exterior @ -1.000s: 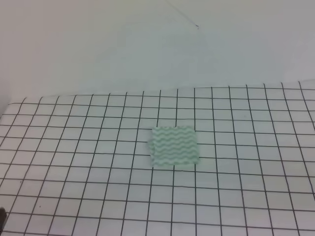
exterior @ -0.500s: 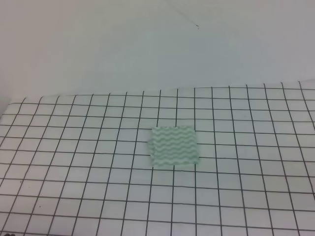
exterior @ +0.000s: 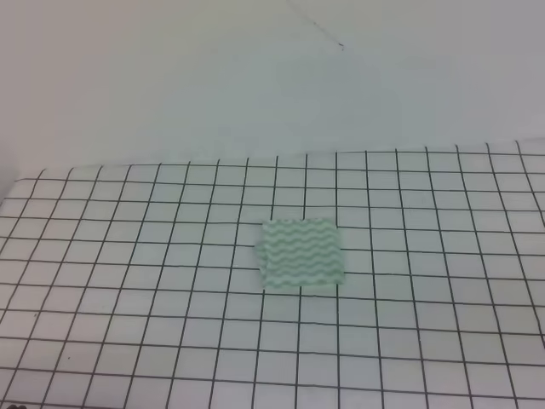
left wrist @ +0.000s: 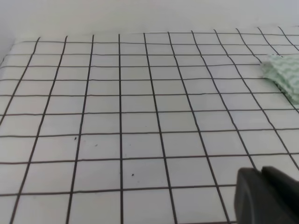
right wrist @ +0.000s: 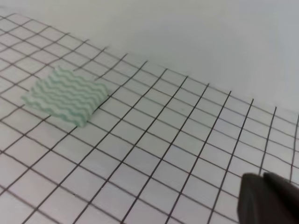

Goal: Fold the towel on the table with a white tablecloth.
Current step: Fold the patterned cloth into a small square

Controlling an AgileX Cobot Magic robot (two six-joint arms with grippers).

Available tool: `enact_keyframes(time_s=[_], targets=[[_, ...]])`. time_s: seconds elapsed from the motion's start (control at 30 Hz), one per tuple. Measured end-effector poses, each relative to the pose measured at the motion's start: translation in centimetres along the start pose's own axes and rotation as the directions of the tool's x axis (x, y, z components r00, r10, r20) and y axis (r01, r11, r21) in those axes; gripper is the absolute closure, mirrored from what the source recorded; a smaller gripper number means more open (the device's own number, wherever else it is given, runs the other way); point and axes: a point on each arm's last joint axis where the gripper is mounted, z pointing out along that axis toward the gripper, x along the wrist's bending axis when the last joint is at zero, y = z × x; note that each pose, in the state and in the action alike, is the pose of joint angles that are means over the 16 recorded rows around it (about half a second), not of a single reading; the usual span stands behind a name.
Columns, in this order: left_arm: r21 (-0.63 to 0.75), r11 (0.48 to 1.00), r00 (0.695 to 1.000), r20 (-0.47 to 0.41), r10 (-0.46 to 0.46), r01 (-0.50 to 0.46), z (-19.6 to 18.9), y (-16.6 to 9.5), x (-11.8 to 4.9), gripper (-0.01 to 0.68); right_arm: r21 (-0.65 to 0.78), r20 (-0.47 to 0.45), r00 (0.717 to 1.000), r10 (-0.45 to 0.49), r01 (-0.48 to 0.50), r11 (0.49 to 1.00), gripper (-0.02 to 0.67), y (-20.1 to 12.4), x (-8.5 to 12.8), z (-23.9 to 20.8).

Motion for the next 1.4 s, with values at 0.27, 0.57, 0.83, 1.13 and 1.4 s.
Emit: enact_keyframes(time_s=[0.27,0.57,0.83,1.13,1.4], targets=[[-0.001,1.000,1.000,0.000,0.000,0.000,0.0,0.0,0.0,0.674,-0.050,0.141,0.986,0.089,-0.082,0.995,0.651,-1.8,-0.3,-0.9],[-0.002,1.000,1.000,0.000,0.000,0.000,0.0,0.0,0.0,0.674,-0.073,0.254,0.928,0.270,-0.260,0.963,0.652,-7.0,0.4,-0.4],[0.000,1.000,1.000,0.000,-0.002,0.002,0.0,0.0,0.0,0.674,-0.029,0.281,0.902,0.328,-0.334,0.942,0.652,-9.8,0.9,0.2],[0.000,1.000,1.000,0.000,-0.004,0.004,0.0,0.0,0.0,0.674,-0.007,0.286,0.903,0.320,-0.332,0.943,0.652,-10.0,1.0,0.3],[-0.001,1.000,1.000,0.001,-0.005,0.005,0.0,0.0,0.0,0.674,-0.008,0.287,0.901,0.325,-0.337,0.942,0.652,-10.1,1.0,0.3]])
